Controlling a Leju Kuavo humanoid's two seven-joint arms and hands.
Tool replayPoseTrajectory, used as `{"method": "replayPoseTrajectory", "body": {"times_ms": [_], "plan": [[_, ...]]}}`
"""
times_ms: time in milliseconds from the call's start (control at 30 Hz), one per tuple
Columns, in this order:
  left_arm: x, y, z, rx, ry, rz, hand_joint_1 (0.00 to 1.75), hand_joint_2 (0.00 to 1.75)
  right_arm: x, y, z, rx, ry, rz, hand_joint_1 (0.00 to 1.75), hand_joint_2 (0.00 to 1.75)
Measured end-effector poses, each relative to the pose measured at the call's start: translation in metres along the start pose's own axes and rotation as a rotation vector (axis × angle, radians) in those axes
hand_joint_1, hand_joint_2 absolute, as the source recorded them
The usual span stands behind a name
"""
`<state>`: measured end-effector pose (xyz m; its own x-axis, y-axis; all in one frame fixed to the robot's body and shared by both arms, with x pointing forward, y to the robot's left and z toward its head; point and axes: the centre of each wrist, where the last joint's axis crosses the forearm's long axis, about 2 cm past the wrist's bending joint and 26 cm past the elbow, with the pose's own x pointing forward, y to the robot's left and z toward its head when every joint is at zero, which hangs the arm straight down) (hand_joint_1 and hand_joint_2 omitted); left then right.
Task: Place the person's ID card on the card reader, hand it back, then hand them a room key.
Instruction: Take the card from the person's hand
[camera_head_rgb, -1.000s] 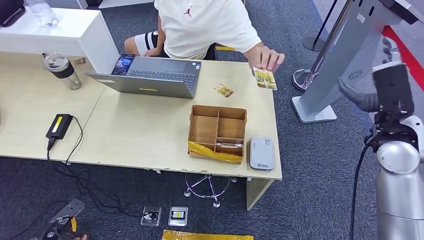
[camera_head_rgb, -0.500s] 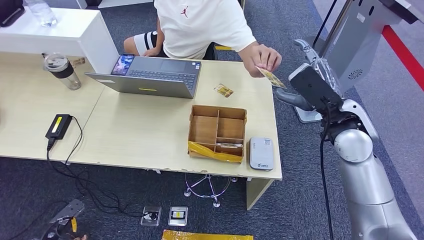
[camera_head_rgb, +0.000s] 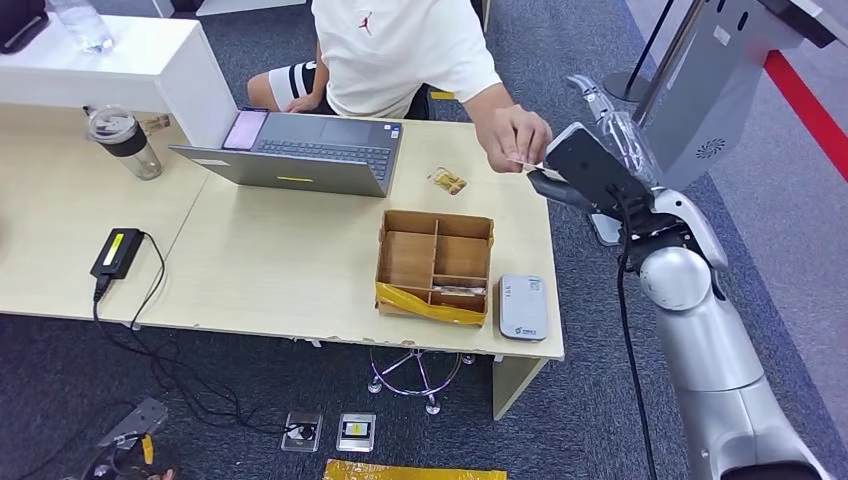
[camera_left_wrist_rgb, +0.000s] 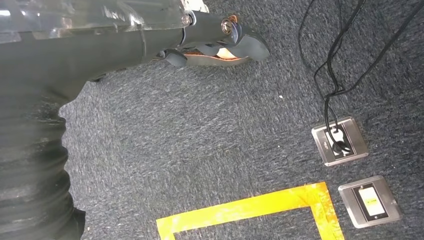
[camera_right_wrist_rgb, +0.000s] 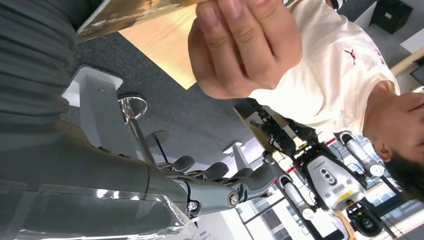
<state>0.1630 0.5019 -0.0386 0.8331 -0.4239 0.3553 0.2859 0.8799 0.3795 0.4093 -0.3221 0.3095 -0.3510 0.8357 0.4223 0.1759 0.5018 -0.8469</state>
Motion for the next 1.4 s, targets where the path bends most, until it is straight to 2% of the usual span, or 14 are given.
{"method": "replayPoseTrajectory", "body": {"times_ms": [100,133,367,800,1033,1200,1400], "plan": [[0.000,0.000,0.000,0.001,0.000,0.002,0.00,1.75,0.001,0.002,-0.001,0.004,0.001,0.005,1.31,1.75],[0.000,0.000,0.000,0.002,0.001,0.002,0.00,1.75,0.001,0.003,-0.001,0.005,0.001,0.007,1.61,1.75],[0.000,0.000,0.000,0.006,0.003,0.001,0.00,1.75,0.002,0.009,-0.002,0.004,0.001,0.007,1.69,1.75],[-0.002,0.000,0.000,0.010,0.006,-0.001,0.00,1.75,0.001,0.011,-0.002,-0.006,0.003,0.008,1.66,1.75],[-0.006,-0.001,0.001,0.013,0.012,0.015,0.00,1.75,-0.002,0.015,0.003,-0.014,0.019,0.002,1.74,1.75],[-0.013,-0.003,0.002,0.011,0.026,0.026,0.00,1.75,-0.016,0.019,0.014,-0.020,0.076,-0.013,1.75,1.75],[-0.026,-0.003,0.005,0.014,0.050,0.045,0.00,1.75,-0.053,0.026,0.046,0.014,0.197,0.000,1.75,1.75]]}}
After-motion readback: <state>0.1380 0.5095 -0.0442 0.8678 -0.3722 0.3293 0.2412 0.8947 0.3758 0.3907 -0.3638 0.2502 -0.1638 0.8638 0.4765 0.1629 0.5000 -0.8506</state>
